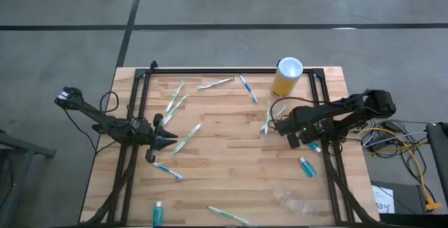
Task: Pick & Place toothbrushing station
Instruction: Put the blue mouthwash into the transparent organizer
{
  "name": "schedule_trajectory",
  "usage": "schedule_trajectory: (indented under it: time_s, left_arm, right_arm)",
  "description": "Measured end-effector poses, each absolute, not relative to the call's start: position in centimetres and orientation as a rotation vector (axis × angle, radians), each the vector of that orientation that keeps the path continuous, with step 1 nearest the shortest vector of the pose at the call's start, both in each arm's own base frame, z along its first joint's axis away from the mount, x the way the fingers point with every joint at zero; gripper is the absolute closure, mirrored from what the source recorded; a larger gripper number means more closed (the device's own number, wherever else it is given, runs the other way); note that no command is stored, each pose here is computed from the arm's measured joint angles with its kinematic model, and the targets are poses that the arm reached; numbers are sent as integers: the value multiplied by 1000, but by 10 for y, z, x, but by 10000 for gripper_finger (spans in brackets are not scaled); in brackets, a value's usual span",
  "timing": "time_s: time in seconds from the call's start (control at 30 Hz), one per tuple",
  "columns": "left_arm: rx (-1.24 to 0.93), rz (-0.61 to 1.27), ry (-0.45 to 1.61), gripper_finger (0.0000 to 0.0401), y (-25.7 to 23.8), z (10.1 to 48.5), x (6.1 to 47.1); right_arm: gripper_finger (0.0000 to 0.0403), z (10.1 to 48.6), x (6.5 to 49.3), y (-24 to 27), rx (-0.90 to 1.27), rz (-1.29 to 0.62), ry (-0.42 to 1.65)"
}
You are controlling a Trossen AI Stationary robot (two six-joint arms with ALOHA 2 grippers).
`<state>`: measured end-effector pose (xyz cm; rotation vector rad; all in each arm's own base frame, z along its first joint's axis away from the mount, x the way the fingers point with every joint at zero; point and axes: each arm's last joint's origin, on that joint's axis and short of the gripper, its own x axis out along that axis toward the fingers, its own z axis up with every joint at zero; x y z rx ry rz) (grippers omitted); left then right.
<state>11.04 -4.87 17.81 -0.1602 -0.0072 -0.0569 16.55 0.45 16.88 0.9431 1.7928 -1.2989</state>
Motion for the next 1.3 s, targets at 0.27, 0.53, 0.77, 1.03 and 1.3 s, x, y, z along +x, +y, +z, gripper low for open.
schedule_trajectory:
  time_s: [0.27, 0.53, 0.77, 1.03, 1.3]
  left_arm:
    - [-160, -57, -7, 318, -49, 178, 110]
    - [-160, -57, -7, 318, -49, 178, 110]
    - [-160, -57, -7, 318, -49, 178, 110]
    - [-160, -57, -7, 318, -49, 178, 110]
    - [-160, -57, -7, 318, -49, 178, 110]
  right_arm:
    - [285, 151, 178, 5, 898, -1248, 1839]
    - [290, 144, 180, 5, 778, -1075, 1954]
    - [303, 143, 178, 5, 658, -863, 2044]
    - [319, 138, 173, 5, 611, -780, 2072]
    - [330, 137, 174, 4, 600, -783, 2054]
